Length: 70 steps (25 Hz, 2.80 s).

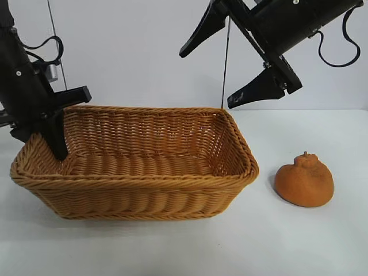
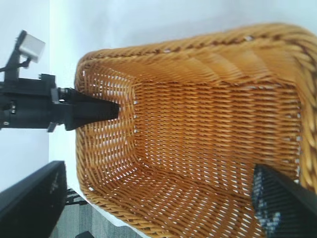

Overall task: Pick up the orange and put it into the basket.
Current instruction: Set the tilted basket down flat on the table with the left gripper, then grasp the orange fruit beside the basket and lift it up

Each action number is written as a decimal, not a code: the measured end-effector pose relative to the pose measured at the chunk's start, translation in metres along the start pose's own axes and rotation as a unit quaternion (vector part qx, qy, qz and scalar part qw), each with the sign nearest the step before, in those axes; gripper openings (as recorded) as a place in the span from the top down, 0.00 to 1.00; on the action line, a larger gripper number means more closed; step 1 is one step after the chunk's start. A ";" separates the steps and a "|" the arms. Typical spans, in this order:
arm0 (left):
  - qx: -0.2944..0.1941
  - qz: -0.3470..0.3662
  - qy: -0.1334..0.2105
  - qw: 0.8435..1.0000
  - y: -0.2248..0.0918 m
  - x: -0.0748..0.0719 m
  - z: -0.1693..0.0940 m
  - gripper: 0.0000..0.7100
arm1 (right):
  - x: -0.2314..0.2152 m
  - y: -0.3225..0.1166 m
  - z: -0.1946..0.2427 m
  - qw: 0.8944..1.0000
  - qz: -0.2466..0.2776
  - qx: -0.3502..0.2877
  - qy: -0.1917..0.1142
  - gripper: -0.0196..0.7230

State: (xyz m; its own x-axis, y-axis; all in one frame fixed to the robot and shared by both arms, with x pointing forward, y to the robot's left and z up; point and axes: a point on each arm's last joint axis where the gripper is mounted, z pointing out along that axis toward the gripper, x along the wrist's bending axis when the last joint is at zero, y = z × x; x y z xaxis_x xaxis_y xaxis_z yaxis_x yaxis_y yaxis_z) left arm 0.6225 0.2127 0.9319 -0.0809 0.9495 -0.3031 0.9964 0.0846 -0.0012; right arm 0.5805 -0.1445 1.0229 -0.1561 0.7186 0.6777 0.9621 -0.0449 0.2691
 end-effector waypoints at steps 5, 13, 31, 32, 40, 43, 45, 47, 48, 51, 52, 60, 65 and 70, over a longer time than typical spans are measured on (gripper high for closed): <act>-0.009 0.000 0.007 1.000 0.006 0.003 0.014 0.88 | 0.000 0.000 0.000 1.000 0.002 0.000 0.000 0.04; -0.002 -0.003 0.009 1.000 0.007 0.007 0.024 0.81 | 0.000 0.000 0.000 1.000 0.003 0.000 0.001 0.04; -0.074 0.071 0.049 0.994 0.029 -0.023 -0.082 0.05 | -0.001 0.000 0.000 1.000 0.000 0.001 -0.004 0.04; -0.078 0.074 0.066 0.992 0.031 -0.022 -0.088 0.05 | -0.001 0.000 0.000 1.000 0.000 0.001 -0.004 0.04; -0.090 0.031 0.133 0.987 0.042 0.036 -0.113 0.05 | -0.001 0.000 0.000 1.000 0.000 0.001 -0.004 0.04; -0.094 0.012 0.142 0.985 0.045 0.061 -0.121 0.05 | -0.001 0.000 0.000 1.000 0.000 0.002 -0.004 0.04; -0.096 0.007 0.144 0.985 0.045 0.068 -0.124 0.05 | -0.001 -0.001 0.000 1.000 0.000 0.003 -0.004 0.04; -0.098 0.007 0.140 0.985 0.044 0.067 -0.126 0.05 | -0.001 -0.001 0.000 1.000 0.000 0.006 -0.003 0.04; -0.099 0.006 0.136 0.986 0.042 0.065 -0.128 0.05 | 0.000 -0.001 0.000 1.000 0.000 0.008 -0.003 0.04; -0.096 0.009 0.130 0.987 0.027 0.062 -0.134 0.05 | 0.000 -0.002 0.000 1.000 0.000 0.011 -0.002 0.04; -0.096 0.011 0.129 0.987 0.019 0.061 -0.138 0.05 | 0.000 -0.002 0.000 1.000 0.000 0.011 -0.002 0.04; -0.085 0.017 0.130 0.988 -0.070 0.058 -0.159 0.05 | 0.000 -0.002 0.000 1.000 -0.001 0.012 -0.003 0.04; -0.100 0.030 0.130 0.986 -0.140 0.058 -0.170 0.05 | 0.000 -0.003 0.000 1.000 -0.001 0.014 -0.002 0.04; -0.134 0.036 0.128 0.982 -0.210 0.062 -0.168 0.05 | 0.000 -0.005 0.000 1.000 -0.001 0.025 0.001 0.04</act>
State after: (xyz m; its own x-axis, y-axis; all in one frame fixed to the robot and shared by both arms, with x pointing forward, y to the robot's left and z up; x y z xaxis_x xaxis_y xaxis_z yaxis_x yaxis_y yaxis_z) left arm 0.4045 0.3044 1.0739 -0.0485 0.9979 -0.0430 0.9605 0.0584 0.2719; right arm 0.5760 -0.1442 1.0218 -0.1590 0.7171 0.6785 0.9717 -0.0080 0.2362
